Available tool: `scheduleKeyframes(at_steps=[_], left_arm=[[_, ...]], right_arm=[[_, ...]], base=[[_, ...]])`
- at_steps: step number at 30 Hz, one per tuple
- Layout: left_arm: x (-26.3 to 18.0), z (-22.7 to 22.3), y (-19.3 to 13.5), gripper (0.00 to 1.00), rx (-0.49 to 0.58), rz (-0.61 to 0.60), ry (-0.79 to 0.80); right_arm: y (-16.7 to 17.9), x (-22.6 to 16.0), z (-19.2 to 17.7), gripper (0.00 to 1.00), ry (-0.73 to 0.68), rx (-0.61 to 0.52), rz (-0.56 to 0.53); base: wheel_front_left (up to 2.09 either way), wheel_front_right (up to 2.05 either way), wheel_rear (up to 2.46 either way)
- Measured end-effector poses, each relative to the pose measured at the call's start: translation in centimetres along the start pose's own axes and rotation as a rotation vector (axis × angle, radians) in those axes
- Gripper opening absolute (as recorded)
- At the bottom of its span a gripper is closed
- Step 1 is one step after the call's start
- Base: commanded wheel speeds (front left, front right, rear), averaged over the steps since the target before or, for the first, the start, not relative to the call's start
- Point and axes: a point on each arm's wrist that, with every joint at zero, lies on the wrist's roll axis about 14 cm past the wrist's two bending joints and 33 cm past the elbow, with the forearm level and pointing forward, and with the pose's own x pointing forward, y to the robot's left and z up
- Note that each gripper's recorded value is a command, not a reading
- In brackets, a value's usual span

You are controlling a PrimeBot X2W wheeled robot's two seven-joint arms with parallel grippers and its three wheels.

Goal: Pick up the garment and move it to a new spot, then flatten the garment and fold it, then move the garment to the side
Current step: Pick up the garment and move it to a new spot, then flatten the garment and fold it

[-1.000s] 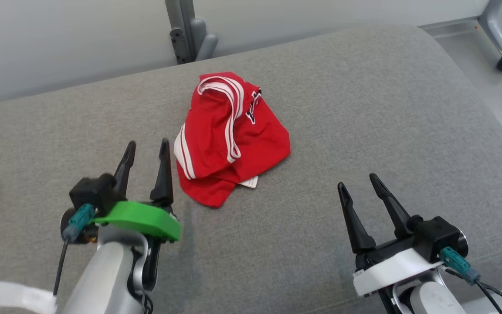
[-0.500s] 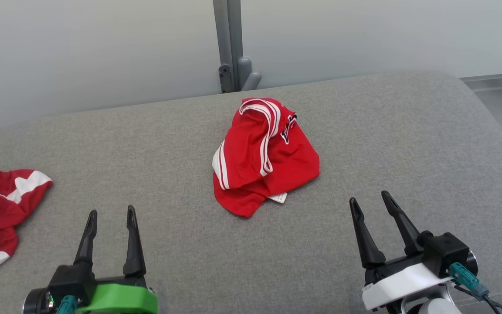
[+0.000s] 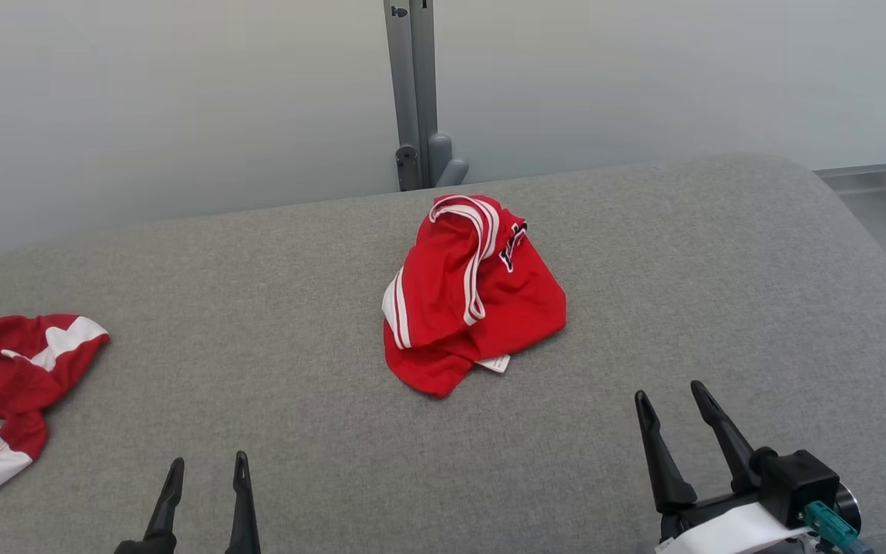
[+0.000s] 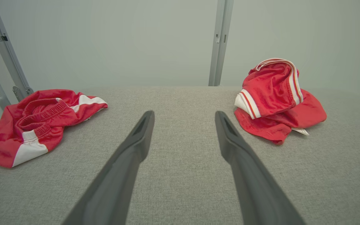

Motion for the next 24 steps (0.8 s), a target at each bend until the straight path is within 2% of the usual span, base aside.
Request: scheduleKeyframes(at_steps=[24], left_arm=[[-0.5,-0.3,0.1,1.0,0.001,0.013,0.007]], right_arm=[[0.9,-0.1,-0.3,1.0,0.008,0.0,0.026]], base=[[0.0,0.0,0.0]])
